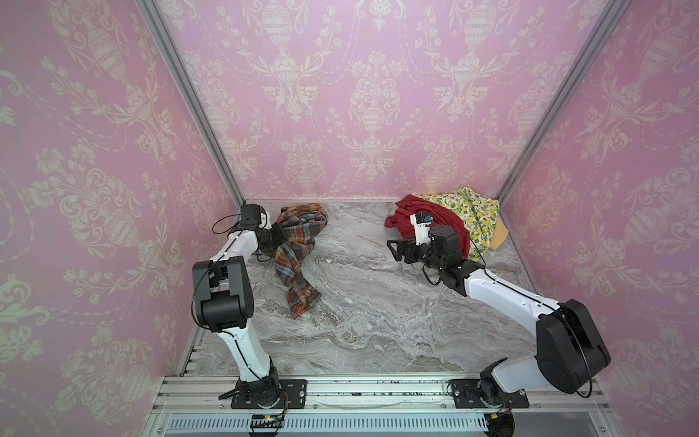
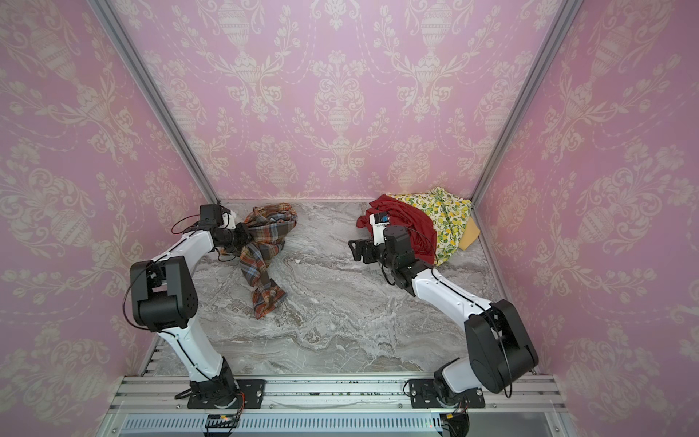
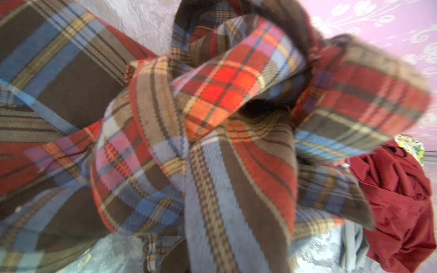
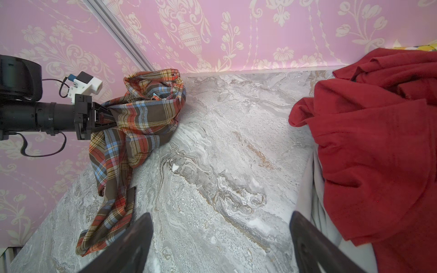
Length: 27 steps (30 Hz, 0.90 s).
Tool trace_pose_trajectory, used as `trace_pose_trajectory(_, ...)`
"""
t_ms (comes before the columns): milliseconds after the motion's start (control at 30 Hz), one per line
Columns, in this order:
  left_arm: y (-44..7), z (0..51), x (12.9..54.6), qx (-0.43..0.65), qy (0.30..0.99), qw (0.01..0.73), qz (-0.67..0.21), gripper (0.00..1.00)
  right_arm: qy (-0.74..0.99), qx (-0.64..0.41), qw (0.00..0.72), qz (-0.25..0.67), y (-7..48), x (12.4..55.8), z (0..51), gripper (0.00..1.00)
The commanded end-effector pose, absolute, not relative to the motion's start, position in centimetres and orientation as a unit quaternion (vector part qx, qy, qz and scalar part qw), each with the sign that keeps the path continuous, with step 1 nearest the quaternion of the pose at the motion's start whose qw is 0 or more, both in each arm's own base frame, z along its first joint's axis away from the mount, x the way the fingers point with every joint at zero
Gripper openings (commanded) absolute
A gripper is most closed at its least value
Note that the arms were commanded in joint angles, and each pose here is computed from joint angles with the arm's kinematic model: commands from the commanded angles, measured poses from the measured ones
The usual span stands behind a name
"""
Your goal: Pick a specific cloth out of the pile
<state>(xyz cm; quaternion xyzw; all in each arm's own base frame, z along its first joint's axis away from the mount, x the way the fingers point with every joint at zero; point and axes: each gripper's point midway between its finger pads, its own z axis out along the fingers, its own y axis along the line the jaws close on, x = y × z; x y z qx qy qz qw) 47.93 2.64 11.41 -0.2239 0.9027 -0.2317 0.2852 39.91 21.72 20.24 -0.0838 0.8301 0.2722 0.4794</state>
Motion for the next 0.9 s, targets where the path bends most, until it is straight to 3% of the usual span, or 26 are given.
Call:
trace_pose_trajectory(0,1.5,15.9,47.4,-0.221,0.878,0.318,-0.283,0.00,0.818,-0.077,0.496,0.281,21.7,39.6,21.9,0.91)
trace_pose_trajectory(467,2.3,32.2,45.6,-0.093,0.877,0.423,-0.209,0.00,0.796,-0.099,0.518,0.297,23.8,39.2,24.8,0.90)
trace_pose_trajectory(600,3.3,33.0,46.5,-0.136,0.867,0.430,-0.211,0.00,0.795,-0.105,0.518,0.298,24.5,39.2,24.9,0.90)
trace_pose_trajectory(867,3.1,34.5,50.4,-0.207,0.812,0.458,-0.295,0.00,0.797,-0.111,0.515,0.294,25.5,39.2,24.5,0.90)
